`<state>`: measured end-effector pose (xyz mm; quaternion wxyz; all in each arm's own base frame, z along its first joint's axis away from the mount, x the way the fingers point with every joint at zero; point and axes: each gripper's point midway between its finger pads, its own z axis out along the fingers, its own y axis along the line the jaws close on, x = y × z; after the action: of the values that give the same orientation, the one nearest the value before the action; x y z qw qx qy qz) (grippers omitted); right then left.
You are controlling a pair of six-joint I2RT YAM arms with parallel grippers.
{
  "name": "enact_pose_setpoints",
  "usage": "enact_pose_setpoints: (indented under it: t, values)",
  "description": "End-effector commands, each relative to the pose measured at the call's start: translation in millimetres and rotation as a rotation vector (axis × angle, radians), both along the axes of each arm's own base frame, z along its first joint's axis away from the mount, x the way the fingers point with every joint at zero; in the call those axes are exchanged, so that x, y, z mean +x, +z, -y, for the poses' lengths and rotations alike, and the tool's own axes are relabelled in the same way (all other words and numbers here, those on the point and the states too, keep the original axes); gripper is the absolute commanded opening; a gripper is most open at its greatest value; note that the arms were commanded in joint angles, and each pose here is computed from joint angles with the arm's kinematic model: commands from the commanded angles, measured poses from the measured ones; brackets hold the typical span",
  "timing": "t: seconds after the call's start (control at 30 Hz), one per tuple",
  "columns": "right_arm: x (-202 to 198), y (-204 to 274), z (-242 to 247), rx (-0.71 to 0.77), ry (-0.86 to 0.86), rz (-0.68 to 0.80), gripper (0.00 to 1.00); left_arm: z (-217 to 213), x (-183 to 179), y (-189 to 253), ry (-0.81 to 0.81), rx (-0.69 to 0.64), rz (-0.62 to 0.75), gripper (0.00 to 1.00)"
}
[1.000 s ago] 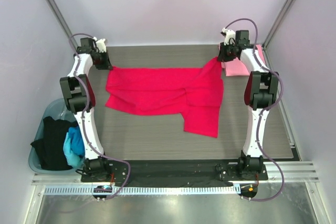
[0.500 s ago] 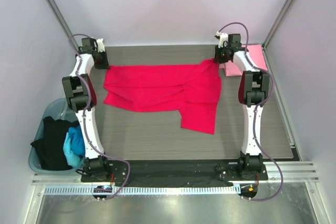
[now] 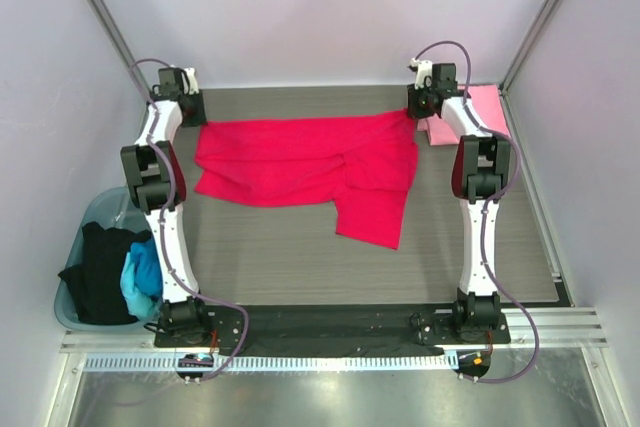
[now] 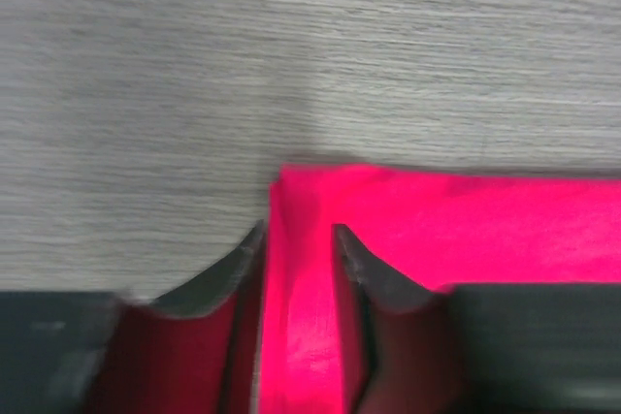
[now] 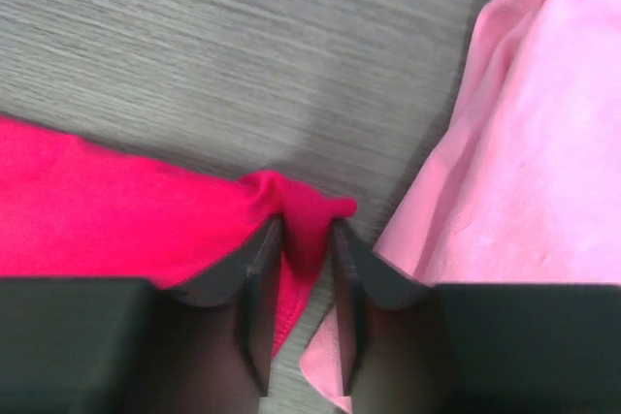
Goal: Fold and stack the t-shirts
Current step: Fold the tshirt
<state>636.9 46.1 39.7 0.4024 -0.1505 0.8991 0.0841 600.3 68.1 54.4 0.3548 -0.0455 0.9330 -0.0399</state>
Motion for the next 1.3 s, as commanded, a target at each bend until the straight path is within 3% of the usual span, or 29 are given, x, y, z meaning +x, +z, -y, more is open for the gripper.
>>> enact_pose_setpoints:
  t: [0.0, 0.03, 0.2, 0.23, 0.27, 0.3, 0.33, 0.4, 0.43, 0.47, 0.63, 0.77, 0.93, 1.27]
  values:
    - [21.6, 72.6, -3.4, -0.024, -0.029, 0.169, 0.35, -10.7, 20.1, 64.2, 0.038, 0.065, 0.154, 0.39]
    - [18.7, 102.8, -4.5, -0.019, -0.022, 0.212, 0.38, -13.0, 18.6, 89.2, 0.043, 0.079, 0.194, 0.47]
    - [-13.0, 169.2, -10.4, -0.011, 0.025, 0.278, 0.45, -7.5, -12.1, 146.7, 0.037, 0.103, 0.237, 0.51]
    - [-22.3, 175.5, -11.4, -0.013, 0.037, 0.271, 0.45, -5.1, -27.7, 134.0, 0.037, 0.091, 0.186, 0.52]
    - [-34.9, 167.4, -14.9, 0.001, 0.061, 0.236, 0.45, -0.1, -46.4, 152.7, 0.024, 0.085, 0.187, 0.52]
    - [-52.4, 188.9, -17.2, 0.005, 0.081, 0.246, 0.46, 10.9, -58.8, 150.1, -0.021, 0.050, 0.167, 0.52]
    - [-64.5, 188.9, -20.8, 0.006, 0.112, 0.230, 0.46, 19.3, -80.5, 129.4, -0.050, 0.026, 0.100, 0.49]
    - [-104.9, 181.6, -27.0, 0.024, 0.168, 0.159, 0.46, 30.5, -112.7, 130.4, -0.123, 0.013, 0.056, 0.45]
    - [-119.1, 177.5, -28.3, 0.024, 0.187, 0.134, 0.46, 40.0, -129.2, 116.3, -0.175, -0.016, 0.005, 0.37]
    - [-140.0, 154.2, -29.4, 0.006, 0.232, 0.073, 0.47, 41.7, -144.0, 110.2, -0.200, -0.017, -0.044, 0.35]
    - [-223.0, 124.1, -39.3, -0.016, 0.428, -0.067, 0.47, 39.1, -177.8, 82.9, -0.327, 0.031, -0.222, 0.38]
    - [-273.5, 90.5, -42.8, -0.068, 0.547, -0.146, 0.47, 39.4, -204.6, 52.9, -0.353, -0.014, -0.453, 0.40]
    - [-291.7, 80.3, -46.7, -0.059, 0.576, -0.165, 0.48, 35.5, -207.3, 18.2, -0.306, -0.039, -0.585, 0.39]
    - [-295.3, 89.6, -51.2, -0.039, 0.591, -0.142, 0.49, 16.1, -204.7, -6.2, -0.266, 0.051, -0.653, 0.40]
